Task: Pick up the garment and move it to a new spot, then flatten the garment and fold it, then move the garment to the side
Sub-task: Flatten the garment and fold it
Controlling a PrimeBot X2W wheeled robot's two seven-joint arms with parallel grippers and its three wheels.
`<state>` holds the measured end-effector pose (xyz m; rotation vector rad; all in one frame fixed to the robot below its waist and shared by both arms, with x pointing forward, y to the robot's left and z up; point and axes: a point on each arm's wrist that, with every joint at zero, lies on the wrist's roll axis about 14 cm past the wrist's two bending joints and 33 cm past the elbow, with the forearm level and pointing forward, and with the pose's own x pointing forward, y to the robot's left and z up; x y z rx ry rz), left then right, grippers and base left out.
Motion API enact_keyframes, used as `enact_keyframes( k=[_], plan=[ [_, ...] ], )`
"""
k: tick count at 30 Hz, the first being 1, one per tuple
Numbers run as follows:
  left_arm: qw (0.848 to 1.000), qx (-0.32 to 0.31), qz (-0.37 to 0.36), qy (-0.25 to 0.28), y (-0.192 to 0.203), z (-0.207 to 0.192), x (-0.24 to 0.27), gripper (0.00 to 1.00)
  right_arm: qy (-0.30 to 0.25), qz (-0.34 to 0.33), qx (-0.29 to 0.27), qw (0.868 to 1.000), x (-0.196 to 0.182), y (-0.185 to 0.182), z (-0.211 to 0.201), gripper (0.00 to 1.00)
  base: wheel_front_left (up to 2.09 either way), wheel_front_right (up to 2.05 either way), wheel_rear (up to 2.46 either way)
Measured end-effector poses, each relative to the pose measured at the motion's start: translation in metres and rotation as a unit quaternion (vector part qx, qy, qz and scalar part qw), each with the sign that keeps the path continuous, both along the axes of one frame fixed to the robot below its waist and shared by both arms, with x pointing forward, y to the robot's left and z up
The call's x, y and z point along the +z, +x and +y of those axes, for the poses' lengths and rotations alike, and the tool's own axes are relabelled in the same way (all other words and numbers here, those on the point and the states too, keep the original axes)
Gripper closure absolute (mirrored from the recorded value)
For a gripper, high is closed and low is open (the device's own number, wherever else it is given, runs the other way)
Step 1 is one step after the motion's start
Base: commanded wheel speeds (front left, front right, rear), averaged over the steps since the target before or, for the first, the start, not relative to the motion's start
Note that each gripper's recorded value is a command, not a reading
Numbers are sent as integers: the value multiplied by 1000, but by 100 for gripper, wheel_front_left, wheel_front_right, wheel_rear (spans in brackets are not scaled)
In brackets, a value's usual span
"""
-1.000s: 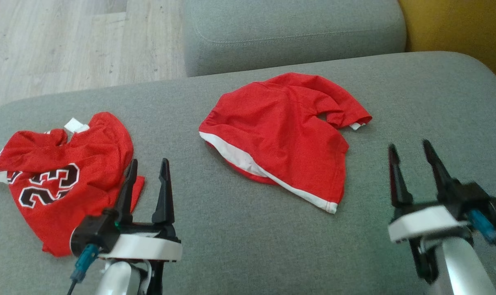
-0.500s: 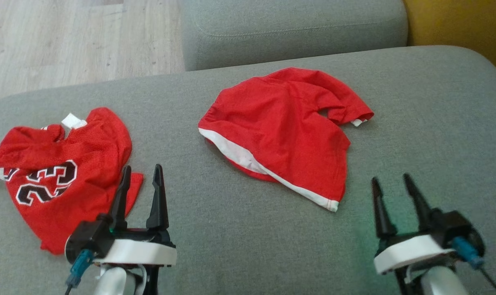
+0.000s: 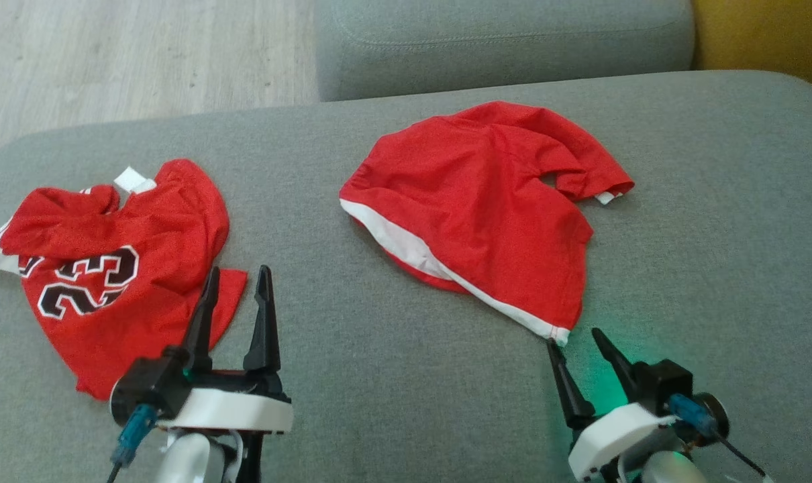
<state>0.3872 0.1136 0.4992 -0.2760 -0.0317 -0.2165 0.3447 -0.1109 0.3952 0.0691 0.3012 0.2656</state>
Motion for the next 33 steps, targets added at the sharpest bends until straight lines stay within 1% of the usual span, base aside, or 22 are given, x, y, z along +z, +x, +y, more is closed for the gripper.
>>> enact_keyframes(
  k=[9,23,24,25,26,29,33],
  plan=[
    [1000,4,4,1,4,3,-3,0,2,40,37,998,-20,4,22,0,0,0,0],
    [1000,9,5,3,7,7,-4,0,0,54,41,998,-27,12,25,0,0,0,0],
    [1000,8,6,3,7,6,-4,0,0,53,41,998,-26,14,24,2,0,0,0],
    [1000,8,6,4,7,6,-4,0,0,52,40,998,-25,15,23,56,0,0,0],
    [1000,8,6,4,7,6,-4,0,0,52,40,998,-25,15,23,100,0,0,0],
    [1000,5,5,8,8,4,-4,0,-1,49,34,998,-23,18,20,100,0,0,0],
    [1000,2,3,7,8,2,-3,0,7,41,6,999,-18,24,6,100,0,0,0]
  ],
)
